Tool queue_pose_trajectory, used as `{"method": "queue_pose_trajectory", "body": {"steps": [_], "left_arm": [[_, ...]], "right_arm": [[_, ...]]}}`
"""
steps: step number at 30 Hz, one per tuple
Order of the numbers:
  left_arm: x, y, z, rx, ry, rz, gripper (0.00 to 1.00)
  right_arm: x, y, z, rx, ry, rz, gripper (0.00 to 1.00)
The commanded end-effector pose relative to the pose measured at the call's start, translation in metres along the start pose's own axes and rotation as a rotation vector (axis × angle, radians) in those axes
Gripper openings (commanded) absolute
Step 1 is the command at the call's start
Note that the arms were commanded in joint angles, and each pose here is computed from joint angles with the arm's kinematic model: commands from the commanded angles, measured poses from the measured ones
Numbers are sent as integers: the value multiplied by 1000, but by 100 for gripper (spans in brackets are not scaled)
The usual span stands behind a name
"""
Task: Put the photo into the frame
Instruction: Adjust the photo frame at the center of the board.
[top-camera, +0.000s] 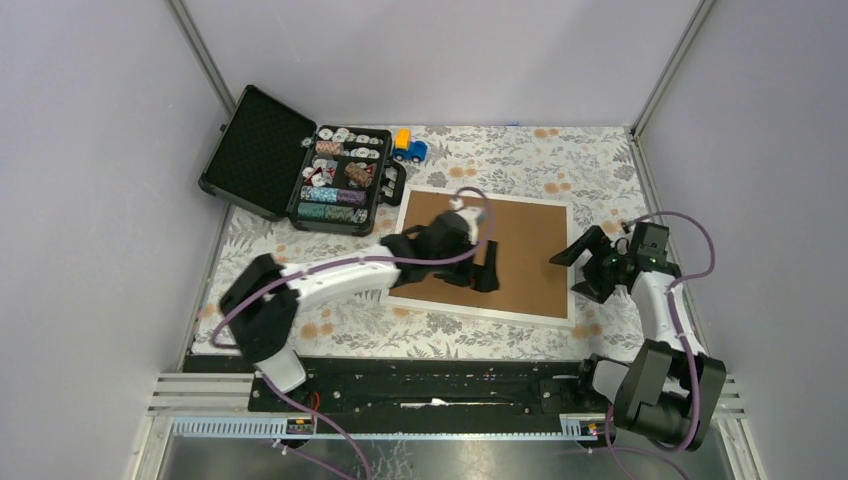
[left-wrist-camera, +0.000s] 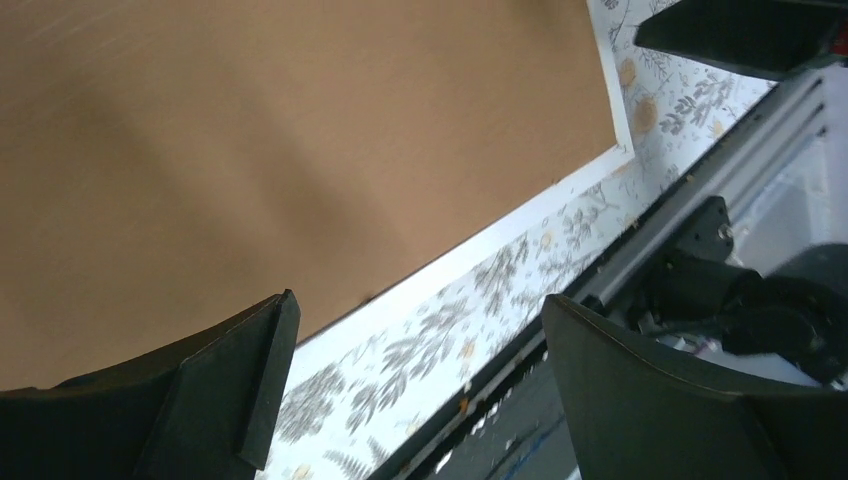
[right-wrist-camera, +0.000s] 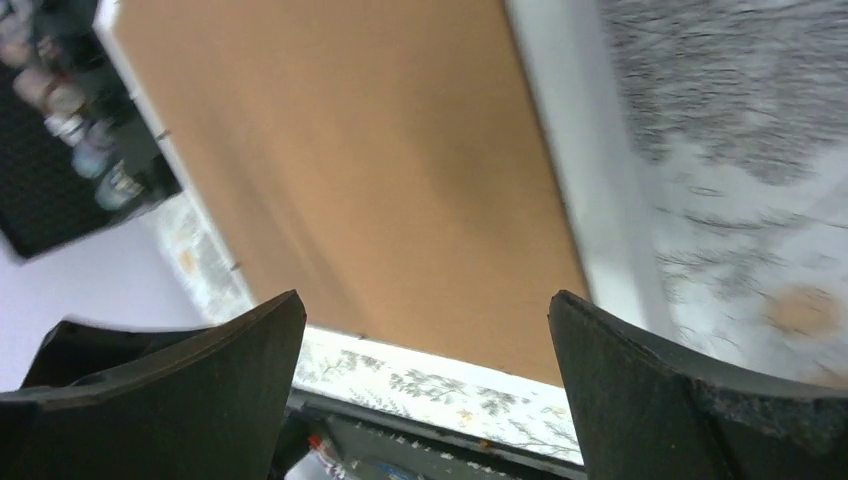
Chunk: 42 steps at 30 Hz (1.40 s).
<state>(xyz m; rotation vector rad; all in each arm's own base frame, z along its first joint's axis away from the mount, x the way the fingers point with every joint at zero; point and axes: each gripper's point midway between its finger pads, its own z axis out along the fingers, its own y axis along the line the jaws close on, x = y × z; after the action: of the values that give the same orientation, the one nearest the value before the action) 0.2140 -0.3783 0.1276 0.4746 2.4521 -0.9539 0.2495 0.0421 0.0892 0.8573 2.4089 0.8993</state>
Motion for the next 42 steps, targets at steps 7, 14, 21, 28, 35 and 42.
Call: {"method": "queue_pose_trajectory", "body": {"steps": [7,14,21,28,35,42], "left_arm": [[-31,-82,65,-197,-191,58,98],[-31,-105,53,-88,-211,96,99],[-25,-97,46,-82,-212,153,99],[-22,-82,61,-171,-192,163,99],[-20,-84,90,-263,-136,244,99],[-21,-76,125,-380,-111,370,96]], "right_arm": [[-91,-31,-50,390,-452,69,100],[-64,-45,17,266,-173,109,99],[-39,-20,42,59,-51,-4,98],[1,61,43,-184,68,-62,96],[-70,14,3,218,-266,-8,99],[-92,-44,-17,346,-301,78,99]]}}
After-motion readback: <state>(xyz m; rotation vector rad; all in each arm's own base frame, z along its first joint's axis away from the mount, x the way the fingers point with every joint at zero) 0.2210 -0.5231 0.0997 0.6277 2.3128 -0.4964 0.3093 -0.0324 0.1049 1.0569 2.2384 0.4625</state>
